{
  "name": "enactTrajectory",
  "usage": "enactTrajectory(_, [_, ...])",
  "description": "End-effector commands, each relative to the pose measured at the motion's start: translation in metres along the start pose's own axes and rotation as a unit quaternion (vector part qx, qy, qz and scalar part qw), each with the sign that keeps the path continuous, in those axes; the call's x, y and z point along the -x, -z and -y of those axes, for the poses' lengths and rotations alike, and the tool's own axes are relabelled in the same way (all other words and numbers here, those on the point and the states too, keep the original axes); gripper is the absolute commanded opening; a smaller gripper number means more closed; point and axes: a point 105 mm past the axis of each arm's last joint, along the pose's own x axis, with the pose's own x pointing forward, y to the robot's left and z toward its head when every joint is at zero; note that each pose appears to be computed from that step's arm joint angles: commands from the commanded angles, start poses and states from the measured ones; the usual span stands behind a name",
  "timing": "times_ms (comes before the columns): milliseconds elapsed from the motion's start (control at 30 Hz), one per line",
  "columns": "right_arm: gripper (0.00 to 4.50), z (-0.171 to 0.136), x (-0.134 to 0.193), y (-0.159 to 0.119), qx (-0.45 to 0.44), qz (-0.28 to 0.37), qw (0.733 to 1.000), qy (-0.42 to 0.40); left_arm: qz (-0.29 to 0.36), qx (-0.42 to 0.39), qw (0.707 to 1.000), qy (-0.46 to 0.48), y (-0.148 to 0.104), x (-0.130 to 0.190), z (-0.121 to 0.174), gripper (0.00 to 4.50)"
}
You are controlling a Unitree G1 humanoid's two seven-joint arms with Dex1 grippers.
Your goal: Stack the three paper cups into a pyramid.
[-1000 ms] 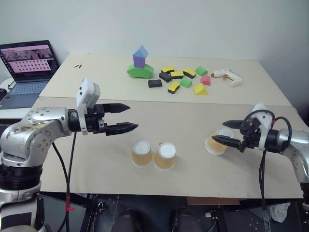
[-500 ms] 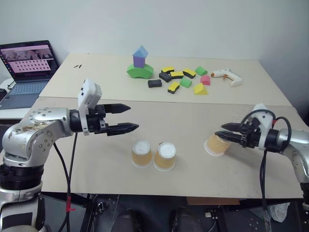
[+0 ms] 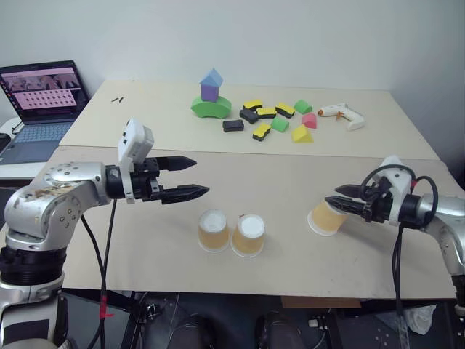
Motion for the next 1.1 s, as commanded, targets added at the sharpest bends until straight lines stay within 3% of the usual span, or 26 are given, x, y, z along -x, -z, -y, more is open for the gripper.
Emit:
enactTrajectory(33, [3.15,0.0,0.001,-0.008,0.015,0.014,1.0,0.004,0.009,-0.024,1.0,0.0,-0.012,0.001,0.0,4.5])
enactTrajectory(133, [4.26,0.0,0.001,-0.008,0.015,0.015,1.0,0.003,0.009,-0.023,1.0,0.0,-0.011,0.001,0.001,4.5])
enactTrajectory(167, [4.42,-0.001,0.001,-0.008,0.014,0.016,1.0,0.002,0.008,-0.023,1.0,0.0,-0.011,0.001,0.0,4.5])
enactTrajectory(833, [4.42,0.012,0.005,-0.024,0.024,0.037,0.998,0.042,0.003,-0.019,1.0,0.006,-0.007,-0.001,0.002,4.5])
enactTrajectory(1100, [4.42,0.004,0.034,-0.063,0.066,0.057,0.996,0.029,-0.004,-0.018,1.0,0.006,-0.005,0.001,0.003,4.5])
